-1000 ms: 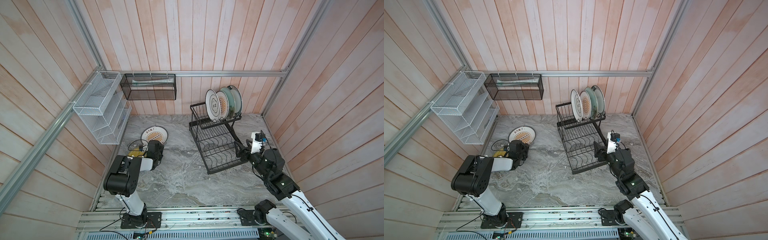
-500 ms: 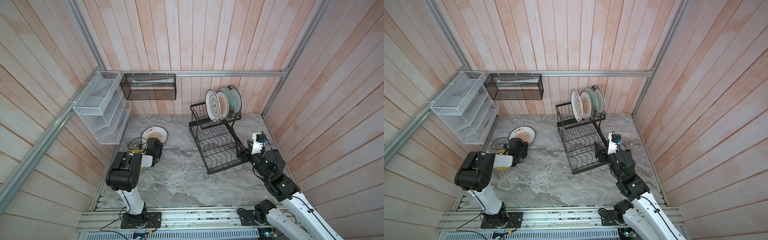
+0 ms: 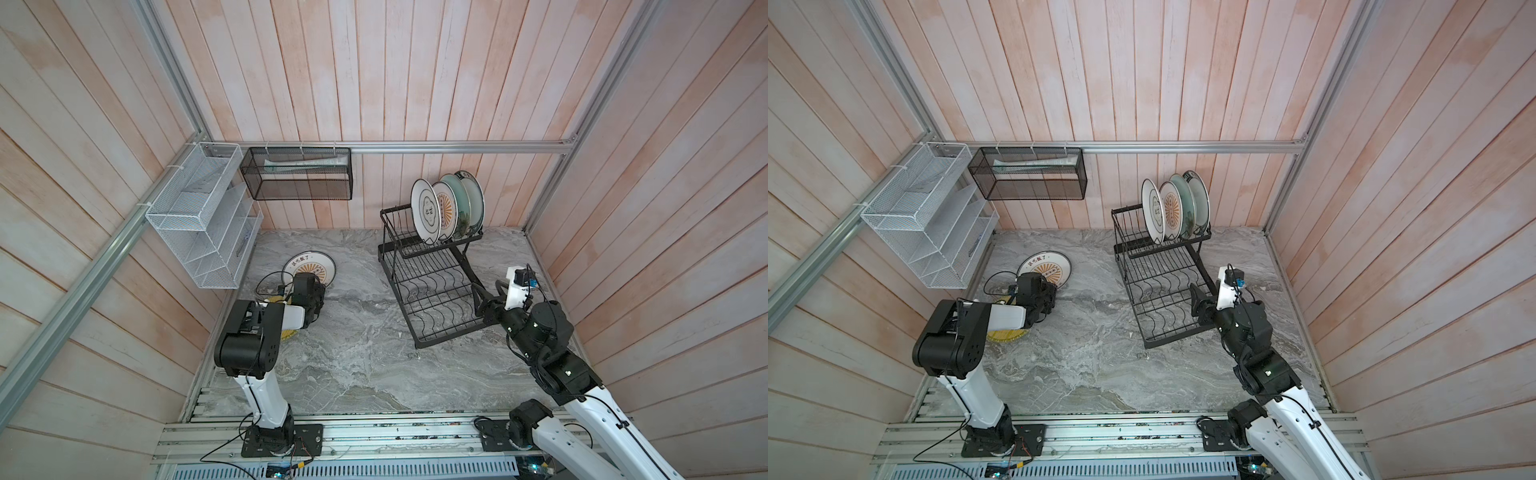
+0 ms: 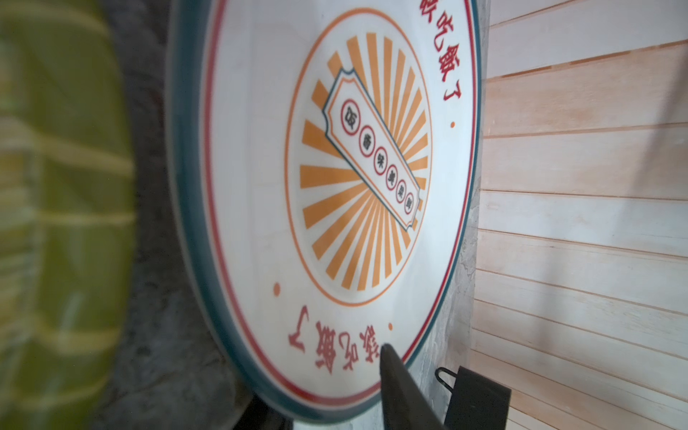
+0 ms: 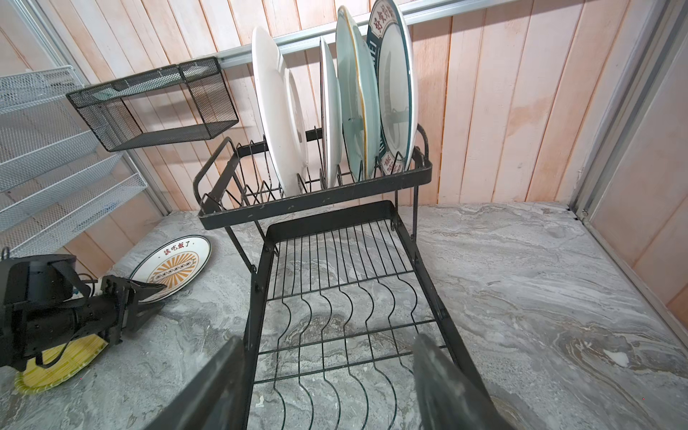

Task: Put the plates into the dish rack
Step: 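Grasp the sunburst plate's rim with the left gripper and tilt it up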

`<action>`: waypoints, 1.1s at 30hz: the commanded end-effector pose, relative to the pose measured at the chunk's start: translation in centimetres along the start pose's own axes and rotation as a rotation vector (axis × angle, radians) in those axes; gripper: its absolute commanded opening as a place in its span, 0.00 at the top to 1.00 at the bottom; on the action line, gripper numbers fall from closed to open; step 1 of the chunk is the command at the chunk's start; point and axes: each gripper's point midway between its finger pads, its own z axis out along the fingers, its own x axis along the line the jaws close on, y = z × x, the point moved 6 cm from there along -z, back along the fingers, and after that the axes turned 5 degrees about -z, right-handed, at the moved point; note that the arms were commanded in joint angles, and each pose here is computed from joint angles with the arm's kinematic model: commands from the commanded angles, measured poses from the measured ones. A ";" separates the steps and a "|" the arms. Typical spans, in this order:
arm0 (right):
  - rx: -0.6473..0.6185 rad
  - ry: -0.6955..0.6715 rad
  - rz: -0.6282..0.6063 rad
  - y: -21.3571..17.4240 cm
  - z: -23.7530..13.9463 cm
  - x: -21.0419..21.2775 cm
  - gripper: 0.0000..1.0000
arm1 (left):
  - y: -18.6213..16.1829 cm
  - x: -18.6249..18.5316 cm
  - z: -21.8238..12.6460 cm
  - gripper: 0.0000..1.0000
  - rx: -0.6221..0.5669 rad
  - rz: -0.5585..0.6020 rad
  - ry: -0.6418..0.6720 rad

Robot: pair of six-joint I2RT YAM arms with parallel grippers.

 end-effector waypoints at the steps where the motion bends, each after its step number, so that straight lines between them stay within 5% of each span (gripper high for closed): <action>1: 0.000 -0.012 0.010 -0.2 -0.1 -0.2 0.28 | -0.2 1.4 0.6 0.65 0.018 0.008 0.051; 33: -0.008 0.000 0.017 0.4 -0.5 -0.1 0.28 | -0.2 -0.5 -0.2 0.86 0.035 0.093 0.005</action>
